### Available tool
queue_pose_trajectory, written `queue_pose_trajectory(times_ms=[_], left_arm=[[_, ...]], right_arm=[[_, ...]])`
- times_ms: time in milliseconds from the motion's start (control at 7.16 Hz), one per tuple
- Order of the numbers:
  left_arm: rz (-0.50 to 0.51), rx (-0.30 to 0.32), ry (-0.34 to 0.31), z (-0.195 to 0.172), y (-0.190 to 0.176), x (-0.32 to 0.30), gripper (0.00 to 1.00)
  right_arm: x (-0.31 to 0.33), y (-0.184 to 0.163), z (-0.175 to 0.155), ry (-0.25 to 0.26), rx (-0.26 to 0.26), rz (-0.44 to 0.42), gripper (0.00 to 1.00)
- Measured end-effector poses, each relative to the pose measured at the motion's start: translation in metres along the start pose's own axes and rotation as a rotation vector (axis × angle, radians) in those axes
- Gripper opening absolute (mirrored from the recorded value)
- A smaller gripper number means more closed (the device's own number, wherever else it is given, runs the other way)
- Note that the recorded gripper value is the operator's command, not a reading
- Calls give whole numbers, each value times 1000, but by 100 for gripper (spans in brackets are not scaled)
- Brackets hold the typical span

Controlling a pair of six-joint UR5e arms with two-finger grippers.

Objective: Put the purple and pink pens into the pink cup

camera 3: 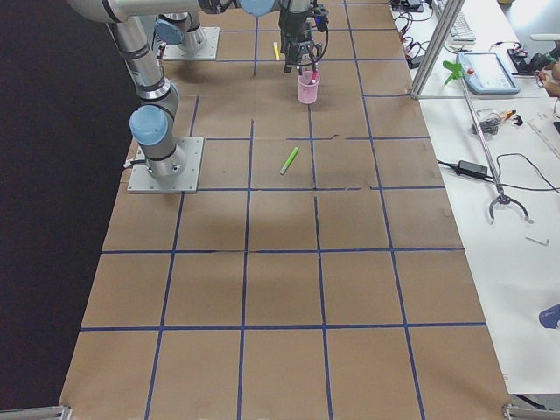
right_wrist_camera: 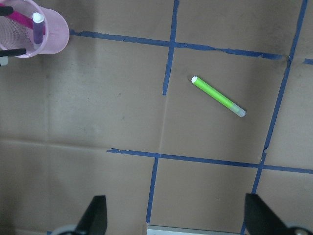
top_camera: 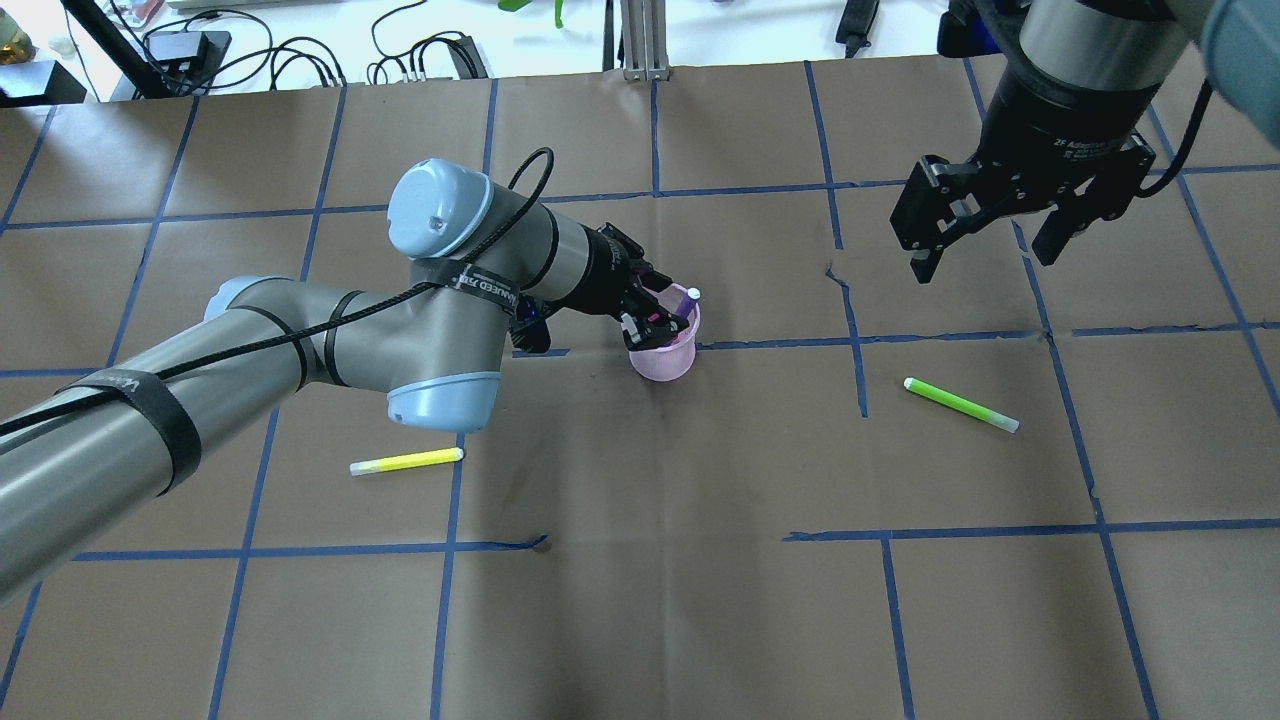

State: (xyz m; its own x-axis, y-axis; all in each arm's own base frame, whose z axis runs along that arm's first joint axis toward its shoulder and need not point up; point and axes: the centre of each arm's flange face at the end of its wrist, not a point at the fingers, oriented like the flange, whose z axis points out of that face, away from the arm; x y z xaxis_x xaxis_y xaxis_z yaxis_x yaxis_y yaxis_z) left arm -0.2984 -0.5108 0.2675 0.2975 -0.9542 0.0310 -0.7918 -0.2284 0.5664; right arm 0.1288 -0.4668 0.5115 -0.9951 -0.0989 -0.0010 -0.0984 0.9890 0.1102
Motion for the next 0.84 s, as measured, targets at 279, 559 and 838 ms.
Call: queue_pose_trajectory(times_ms=[279, 559, 838], left_arm=[[46, 24, 47, -15, 5, 1, 98], [186, 151, 151, -41, 4, 2, 98], [405, 330, 176, -90, 5, -5, 98]], right_arm=[[0, -4, -10, -5, 39, 42, 100], [0, -6, -10, 2, 48, 58, 100], [1, -6, -7, 5, 43, 60, 100]])
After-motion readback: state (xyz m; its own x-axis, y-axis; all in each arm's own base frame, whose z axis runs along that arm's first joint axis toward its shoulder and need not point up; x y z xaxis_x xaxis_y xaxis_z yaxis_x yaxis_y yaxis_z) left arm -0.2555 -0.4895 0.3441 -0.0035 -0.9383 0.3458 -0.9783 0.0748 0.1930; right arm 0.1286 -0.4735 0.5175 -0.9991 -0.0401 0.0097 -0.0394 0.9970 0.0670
